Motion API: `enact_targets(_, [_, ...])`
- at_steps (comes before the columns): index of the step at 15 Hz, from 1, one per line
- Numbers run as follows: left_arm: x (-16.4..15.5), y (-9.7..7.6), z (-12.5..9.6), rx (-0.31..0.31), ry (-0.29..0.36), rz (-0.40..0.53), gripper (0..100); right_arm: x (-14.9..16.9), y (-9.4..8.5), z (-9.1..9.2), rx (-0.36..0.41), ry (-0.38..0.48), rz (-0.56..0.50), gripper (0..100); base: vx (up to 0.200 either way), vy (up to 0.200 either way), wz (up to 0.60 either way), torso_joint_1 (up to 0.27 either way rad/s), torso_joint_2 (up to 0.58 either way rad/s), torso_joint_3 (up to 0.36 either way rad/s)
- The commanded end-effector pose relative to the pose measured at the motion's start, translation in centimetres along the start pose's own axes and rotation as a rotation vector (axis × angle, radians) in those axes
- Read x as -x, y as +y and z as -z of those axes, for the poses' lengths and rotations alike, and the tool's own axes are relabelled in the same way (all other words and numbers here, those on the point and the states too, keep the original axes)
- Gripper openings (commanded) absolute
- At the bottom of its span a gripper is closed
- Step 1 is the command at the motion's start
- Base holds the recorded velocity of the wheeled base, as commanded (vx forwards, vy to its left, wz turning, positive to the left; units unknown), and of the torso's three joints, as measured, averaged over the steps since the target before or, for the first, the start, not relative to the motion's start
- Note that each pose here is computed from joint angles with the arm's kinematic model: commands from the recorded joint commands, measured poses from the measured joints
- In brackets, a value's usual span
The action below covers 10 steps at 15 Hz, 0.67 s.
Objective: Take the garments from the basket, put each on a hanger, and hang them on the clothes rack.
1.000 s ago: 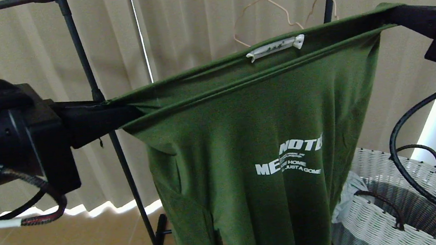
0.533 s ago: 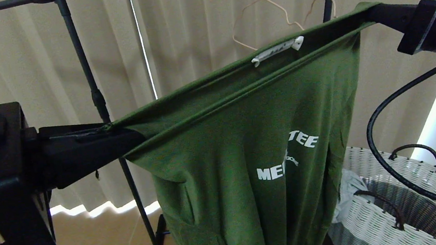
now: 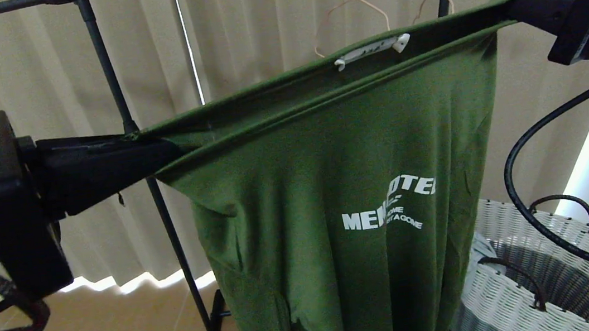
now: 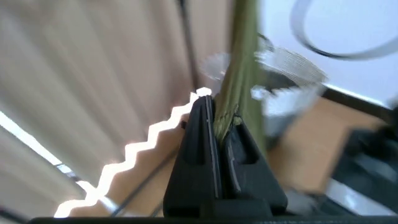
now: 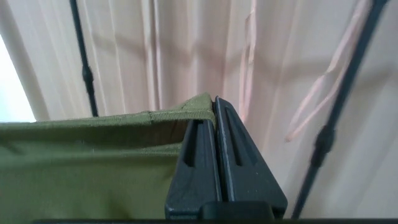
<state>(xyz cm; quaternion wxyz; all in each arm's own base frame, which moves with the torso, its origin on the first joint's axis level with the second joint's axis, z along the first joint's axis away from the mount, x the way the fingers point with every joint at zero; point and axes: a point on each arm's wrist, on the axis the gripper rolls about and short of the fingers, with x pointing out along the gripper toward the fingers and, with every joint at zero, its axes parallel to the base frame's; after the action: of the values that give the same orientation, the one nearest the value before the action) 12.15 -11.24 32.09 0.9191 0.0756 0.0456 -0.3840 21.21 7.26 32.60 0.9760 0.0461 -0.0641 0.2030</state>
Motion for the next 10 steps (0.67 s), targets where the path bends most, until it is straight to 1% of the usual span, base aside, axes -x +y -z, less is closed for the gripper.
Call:
enact_targets(1, [-1.5,1.1,-1.1,0.008,-0.003,-0.085,0,1.3,-0.5,-1.6,0.008,-0.028,0.037,0,0.0,0.0,0.0,0.0,0.0,0.0])
enact_targets(2, [-2.4,1.7,-1.7,0.011,-0.009,-0.13,0,1.9,-0.4,-1.9,0.007,-0.017,0.036,0,0.0,0.0,0.0,0.0,0.0,0.0])
enact_targets(4, [-4.3,3.0,-2.5,0.015,-0.051,-0.236,0,3.3,-0.2,-2.4,0.005,0.003,0.038,0,0.0,0.0,0.0,0.0,0.0,0.0])
enact_targets(5, [-5.3,3.5,-2.7,0.015,-0.074,-0.288,0,4.4,-0.1,-2.5,0.001,0.035,0.041,0,0.0,0.0,0.0,0.0,0.0,0.0])
enact_targets(6, [-6.0,3.8,-2.5,0.015,-0.078,-0.317,0,5.4,0.1,-2.4,0.002,0.069,0.037,0,0.0,0.0,0.0,0.0,0.0,0.0])
enact_targets(7, [-6.3,3.9,-2.3,0.015,-0.071,-0.327,0,6.0,0.3,-2.2,0.01,0.097,0.031,0,0.0,0.0,0.0,0.0,0.0,0.0])
enact_targets(8, [-6.6,4.1,-1.8,0.013,-0.055,-0.336,0,6.8,0.6,-1.6,0.041,0.138,0.008,0,0.0,0.0,0.0,0.0,0.0,0.0])
enact_targets(10, [-6.8,4.1,-1.5,0.013,-0.041,-0.336,0,7.2,0.9,-0.7,0.06,0.166,-0.009,0,0.0,0.0,0.0,0.0,0.0,0.0])
